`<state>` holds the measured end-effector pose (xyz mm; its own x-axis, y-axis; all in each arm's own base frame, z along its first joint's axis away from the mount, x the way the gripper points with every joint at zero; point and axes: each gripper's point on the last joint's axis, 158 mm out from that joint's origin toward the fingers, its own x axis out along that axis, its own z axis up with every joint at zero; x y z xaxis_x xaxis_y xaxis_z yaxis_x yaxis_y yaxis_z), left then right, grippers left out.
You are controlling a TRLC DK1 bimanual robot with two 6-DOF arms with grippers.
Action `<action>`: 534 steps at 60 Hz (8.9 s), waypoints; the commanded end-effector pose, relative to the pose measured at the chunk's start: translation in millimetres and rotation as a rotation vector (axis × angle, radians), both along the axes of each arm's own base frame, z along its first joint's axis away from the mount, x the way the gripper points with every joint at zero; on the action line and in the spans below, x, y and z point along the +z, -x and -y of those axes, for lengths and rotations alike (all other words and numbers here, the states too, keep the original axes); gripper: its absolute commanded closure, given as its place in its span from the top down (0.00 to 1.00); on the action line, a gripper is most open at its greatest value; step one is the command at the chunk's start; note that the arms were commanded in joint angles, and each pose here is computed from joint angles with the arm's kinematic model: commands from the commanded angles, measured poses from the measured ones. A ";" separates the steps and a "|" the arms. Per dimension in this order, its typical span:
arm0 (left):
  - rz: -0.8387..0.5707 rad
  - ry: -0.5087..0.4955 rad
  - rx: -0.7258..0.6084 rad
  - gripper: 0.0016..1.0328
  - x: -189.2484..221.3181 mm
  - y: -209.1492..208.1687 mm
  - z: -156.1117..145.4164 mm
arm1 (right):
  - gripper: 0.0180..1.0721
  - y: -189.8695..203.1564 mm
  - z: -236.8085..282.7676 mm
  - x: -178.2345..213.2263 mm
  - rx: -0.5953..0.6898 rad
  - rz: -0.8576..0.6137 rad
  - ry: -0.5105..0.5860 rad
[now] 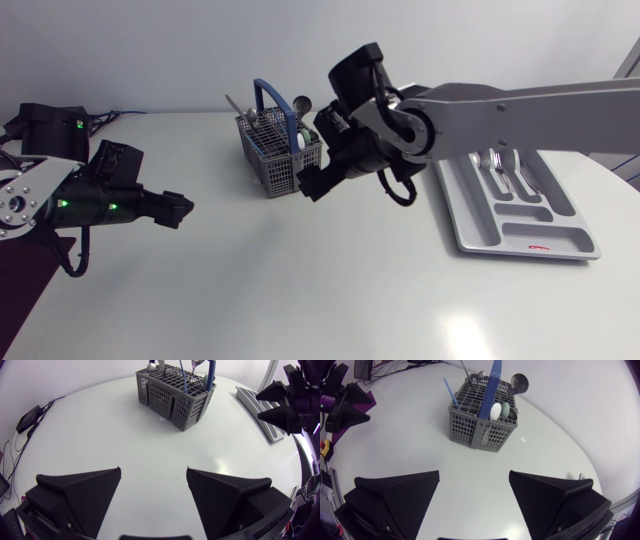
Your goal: Unload the cutlery basket into the drawer organizer.
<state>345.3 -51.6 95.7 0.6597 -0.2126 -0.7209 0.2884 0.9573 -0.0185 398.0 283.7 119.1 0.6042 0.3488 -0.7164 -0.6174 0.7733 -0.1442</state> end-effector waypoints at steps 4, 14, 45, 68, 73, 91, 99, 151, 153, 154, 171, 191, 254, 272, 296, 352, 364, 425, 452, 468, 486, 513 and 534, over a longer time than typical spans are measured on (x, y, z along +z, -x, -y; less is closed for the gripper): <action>0.025 0.000 -0.016 0.93 -1.0 -11.1 -5.4 | 0.95 -27.0 -27.8 14.2 0.021 0.040 -0.028; 0.049 -0.010 -0.034 0.93 -3.9 -11.9 -2.6 | 0.89 -52.6 -53.4 27.6 0.028 0.057 -0.099; 0.108 -0.018 -0.062 0.90 0.9 -12.8 4.1 | 0.56 -114.9 -76.5 20.9 -0.021 0.095 -0.140; 0.115 -0.021 -0.070 0.90 1.6 -11.0 5.6 | 0.17 -111.0 -80.4 18.4 -0.002 0.099 -0.157; 0.121 -0.020 -0.071 0.89 4.9 -11.7 6.8 | 0.16 -102.1 -74.6 23.2 -0.001 0.102 -0.157; 0.138 -0.004 -0.117 0.88 16.9 -14.9 24.3 | 0.16 -43.7 -61.8 40.6 0.050 0.097 -0.146; 0.142 0.004 -0.171 0.88 18.2 -8.8 44.2 | 0.17 -20.7 -50.7 46.5 0.060 0.089 -0.141; 0.325 0.085 -0.654 0.70 30.7 33.3 152.2 | 0.96 85.7 31.2 66.6 0.136 0.141 -0.127; 0.331 0.083 -0.654 0.70 28.6 29.7 152.9 | 0.96 85.9 33.8 65.4 0.133 0.140 -0.126; 0.329 0.081 -0.654 0.70 26.6 28.5 152.7 | 0.96 85.7 36.0 65.1 0.128 0.140 -0.126; 0.353 0.078 -0.675 0.51 19.3 17.6 162.5 | 0.96 87.8 51.7 59.8 0.105 0.141 -0.125; 0.354 0.083 -0.698 0.29 15.9 13.2 174.0 | 0.96 87.6 62.5 50.5 0.093 0.144 -0.115; 0.259 0.128 -0.738 0.03 27.8 10.1 194.5 | 0.96 87.3 75.1 43.0 0.077 0.146 -0.115; 0.319 0.116 -0.727 0.03 87.5 17.8 182.0 | 0.96 87.7 68.2 49.7 0.100 0.161 -0.117; 0.397 0.114 -0.719 0.03 159.3 47.9 165.6 | 0.96 102.0 30.0 79.4 0.210 0.208 -0.140; 0.283 0.337 -0.791 0.03 172.1 103.4 166.3 | 0.50 171.8 -65.3 91.5 0.594 0.226 -0.127; 0.277 0.370 -0.808 0.03 178.1 108.6 169.4 | 0.40 168.3 -69.3 83.9 0.604 0.229 -0.105; 0.478 0.433 -0.630 0.84 255.2 79.4 134.9 | 0.06 189.0 -41.6 73.7 0.625 0.210 -0.067; 0.542 0.217 -0.658 0.85 170.4 47.2 88.5 | 0.06 155.0 51.5 100.5 0.354 0.223 -0.075; 0.500 0.130 -0.703 0.85 119.0 12.7 77.1 | 0.06 101.5 120.7 91.5 0.094 0.172 -0.088; 0.484 0.088 -0.796 0.85 93.4 -12.2 85.8 | 0.06 43.8 182.5 65.5 -0.164 0.043 -0.124; 0.477 0.049 -0.880 0.84 72.5 -29.9 96.1 | 0.06 -15.9 265.0 -5.0 -0.498 -0.187 -0.167; 0.471 0.039 -0.908 0.84 64.3 -34.5 100.9 | 0.06 -41.2 296.9 -54.9 -0.633 -0.302 -0.136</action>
<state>374.8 -147.1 156.4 0.4652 -0.7792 -0.4201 0.8852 0.4077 0.2241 429.5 -3.4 69.4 0.5148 0.1114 -0.8500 -0.0913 0.9930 0.0749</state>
